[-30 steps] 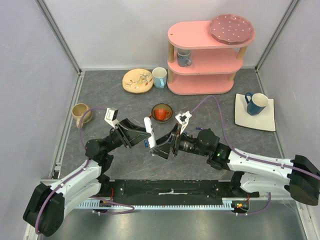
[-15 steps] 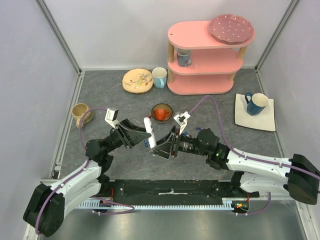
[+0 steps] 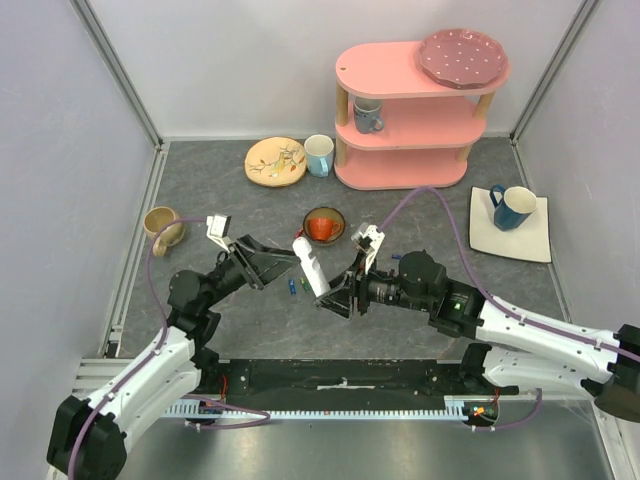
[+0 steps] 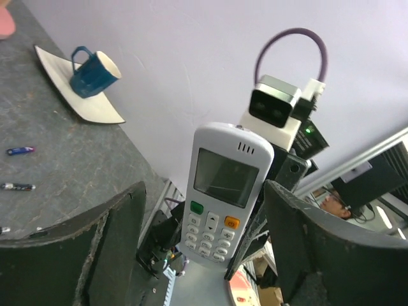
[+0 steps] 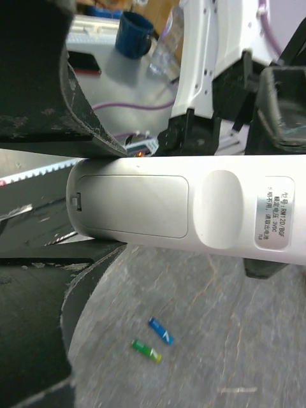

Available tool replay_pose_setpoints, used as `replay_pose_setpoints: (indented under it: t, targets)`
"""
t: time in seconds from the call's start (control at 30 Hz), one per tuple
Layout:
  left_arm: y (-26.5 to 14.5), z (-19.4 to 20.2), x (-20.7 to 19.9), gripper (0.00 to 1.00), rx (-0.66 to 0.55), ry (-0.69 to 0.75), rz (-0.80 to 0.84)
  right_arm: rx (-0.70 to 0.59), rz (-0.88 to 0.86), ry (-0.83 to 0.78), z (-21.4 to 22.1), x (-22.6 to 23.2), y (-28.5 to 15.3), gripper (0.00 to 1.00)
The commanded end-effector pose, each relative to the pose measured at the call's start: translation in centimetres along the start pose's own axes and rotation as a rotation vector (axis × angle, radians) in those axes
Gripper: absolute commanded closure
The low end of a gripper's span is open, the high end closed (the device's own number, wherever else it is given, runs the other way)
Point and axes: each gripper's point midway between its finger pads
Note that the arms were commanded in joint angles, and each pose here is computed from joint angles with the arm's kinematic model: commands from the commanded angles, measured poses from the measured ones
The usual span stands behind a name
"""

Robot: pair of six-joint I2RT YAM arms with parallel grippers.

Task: Load the batteries into the remote control

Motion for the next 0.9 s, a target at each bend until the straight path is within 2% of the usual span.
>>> replay_pose_setpoints:
  t: [0.0, 0.13, 0.17, 0.2, 0.27, 0.3, 0.4, 0.6, 0.87]
  targets:
    - [0.4, -1.7, 1.3, 0.19, -0.045, 0.062, -0.119, 0.062, 0.141, -0.123, -0.6, -2.0, -1.4, 0.59]
    - [0.4, -2.3, 3.6, 0.07, -0.024, 0.1, -0.3, 0.074, 0.389, -0.172, -1.2, -6.0, -2.6, 0.59]
    - [0.6, -2.8, 3.7, 0.06, -0.016, 0.138, -0.335, 0.09, 0.428, -0.192, -1.0, -6.7, -2.7, 0.59]
    - [0.0, -2.6, 5.5, 0.06, -0.007, 0.118, -0.436, 0.106, 0.466, -0.202, -1.1, -7.2, -3.1, 0.59]
    - [0.2, -2.4, 6.0, 0.06, 0.018, 0.143, -0.503, 0.106, 0.549, -0.224, -1.3, -8.5, -3.4, 0.59]
    - [-0.6, -2.2, 7.5, 0.06, 0.016, 0.136, -0.598, 0.108, 0.576, -0.228, -1.5, -8.8, -3.5, 0.59]
    - [-0.3, -1.2, 8.2, 0.07, 0.033, 0.161, -0.684, 0.11, 0.661, -0.238, -1.6, -9.8, -3.7, 0.59]
    - [0.9, 0.9, 9.0, 0.11, 0.062, 0.13, -0.716, 0.153, 0.681, -0.253, -0.9, -9.7, -2.6, 0.58]
    - [2.9, 0.2, 7.3, 0.12, 0.039, 0.138, -0.623, 0.181, 0.693, -0.254, -0.4, -9.7, -1.9, 0.58]
Point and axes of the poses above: each gripper's point midway between its finger pads, its own y axis out along the fingers, its own x axis along the line the jaws close on, z = x × y, and after that the axes turned 2 degrees about -y, right-handed
